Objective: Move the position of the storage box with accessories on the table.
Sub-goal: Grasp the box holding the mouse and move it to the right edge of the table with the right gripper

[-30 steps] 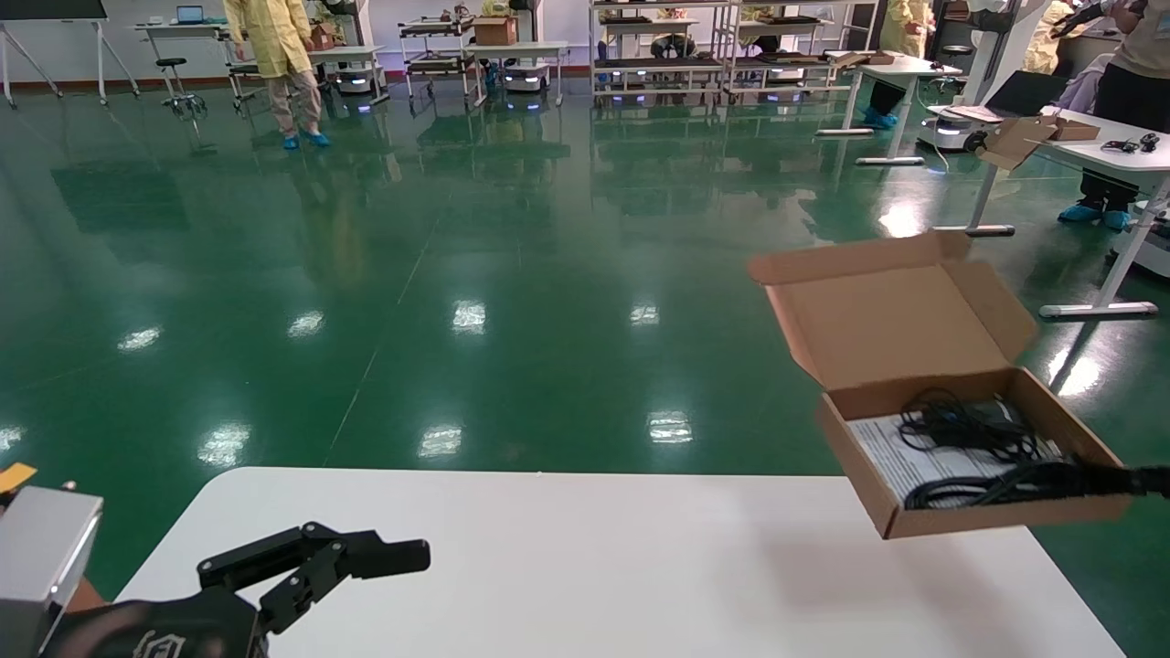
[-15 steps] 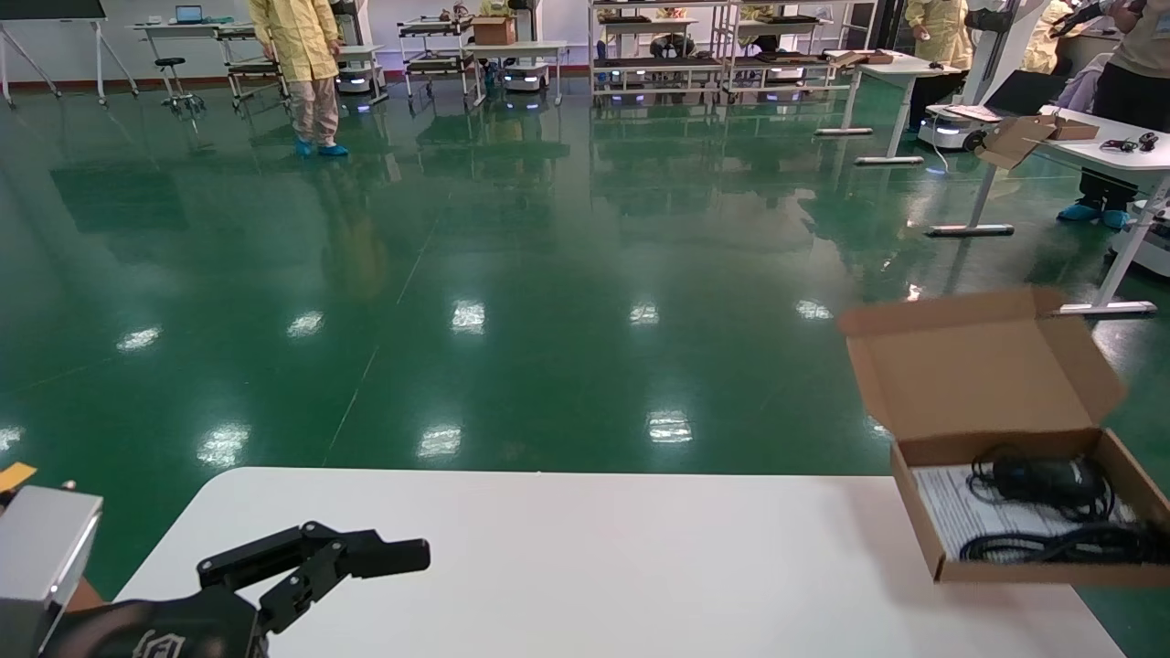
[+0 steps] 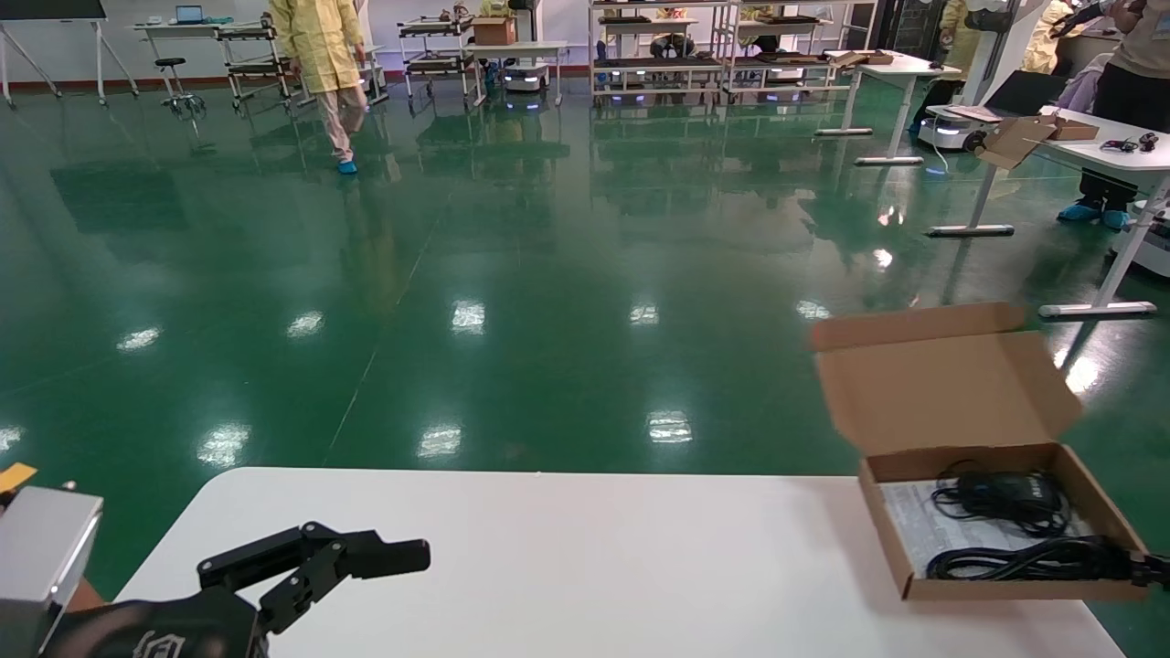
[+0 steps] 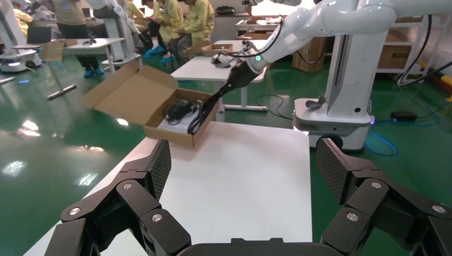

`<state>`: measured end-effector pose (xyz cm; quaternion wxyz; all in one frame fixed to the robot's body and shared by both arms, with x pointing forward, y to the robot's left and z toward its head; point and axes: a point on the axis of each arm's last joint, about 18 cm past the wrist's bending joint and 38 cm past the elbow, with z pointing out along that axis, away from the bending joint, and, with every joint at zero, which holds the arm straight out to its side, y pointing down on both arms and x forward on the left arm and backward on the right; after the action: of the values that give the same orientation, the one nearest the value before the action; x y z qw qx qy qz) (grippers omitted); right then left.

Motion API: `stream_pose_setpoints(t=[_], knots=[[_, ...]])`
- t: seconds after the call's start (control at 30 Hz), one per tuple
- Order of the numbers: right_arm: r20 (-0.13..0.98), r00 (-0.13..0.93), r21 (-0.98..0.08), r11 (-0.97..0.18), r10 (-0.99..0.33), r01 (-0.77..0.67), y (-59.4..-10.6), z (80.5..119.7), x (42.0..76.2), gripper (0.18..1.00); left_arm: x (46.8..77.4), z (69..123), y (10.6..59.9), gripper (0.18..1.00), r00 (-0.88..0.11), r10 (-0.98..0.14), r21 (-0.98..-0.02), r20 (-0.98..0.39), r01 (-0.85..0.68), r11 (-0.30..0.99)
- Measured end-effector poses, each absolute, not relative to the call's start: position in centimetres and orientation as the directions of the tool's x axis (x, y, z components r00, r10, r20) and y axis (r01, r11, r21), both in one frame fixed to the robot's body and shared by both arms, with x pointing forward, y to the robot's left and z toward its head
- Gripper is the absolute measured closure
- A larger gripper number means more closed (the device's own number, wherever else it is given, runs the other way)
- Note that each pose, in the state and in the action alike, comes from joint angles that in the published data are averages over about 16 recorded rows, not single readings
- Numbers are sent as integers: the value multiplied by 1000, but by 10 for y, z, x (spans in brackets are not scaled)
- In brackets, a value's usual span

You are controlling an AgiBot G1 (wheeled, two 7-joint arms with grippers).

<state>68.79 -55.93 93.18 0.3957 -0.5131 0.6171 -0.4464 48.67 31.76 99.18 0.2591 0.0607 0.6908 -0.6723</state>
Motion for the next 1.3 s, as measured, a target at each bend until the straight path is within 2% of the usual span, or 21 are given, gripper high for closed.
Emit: stream_pose_setpoints(t=[0.83, 1.3], knots=[[-12, -140, -945, 57, -990, -321, -555, 907, 688, 977, 487, 992, 318, 184, -858, -264, -897, -440, 432, 89], [-4, -137, -946, 48, -991, -321, -552, 905, 691, 977, 487, 992, 318, 184, -858, -264, -897, -440, 432, 89]])
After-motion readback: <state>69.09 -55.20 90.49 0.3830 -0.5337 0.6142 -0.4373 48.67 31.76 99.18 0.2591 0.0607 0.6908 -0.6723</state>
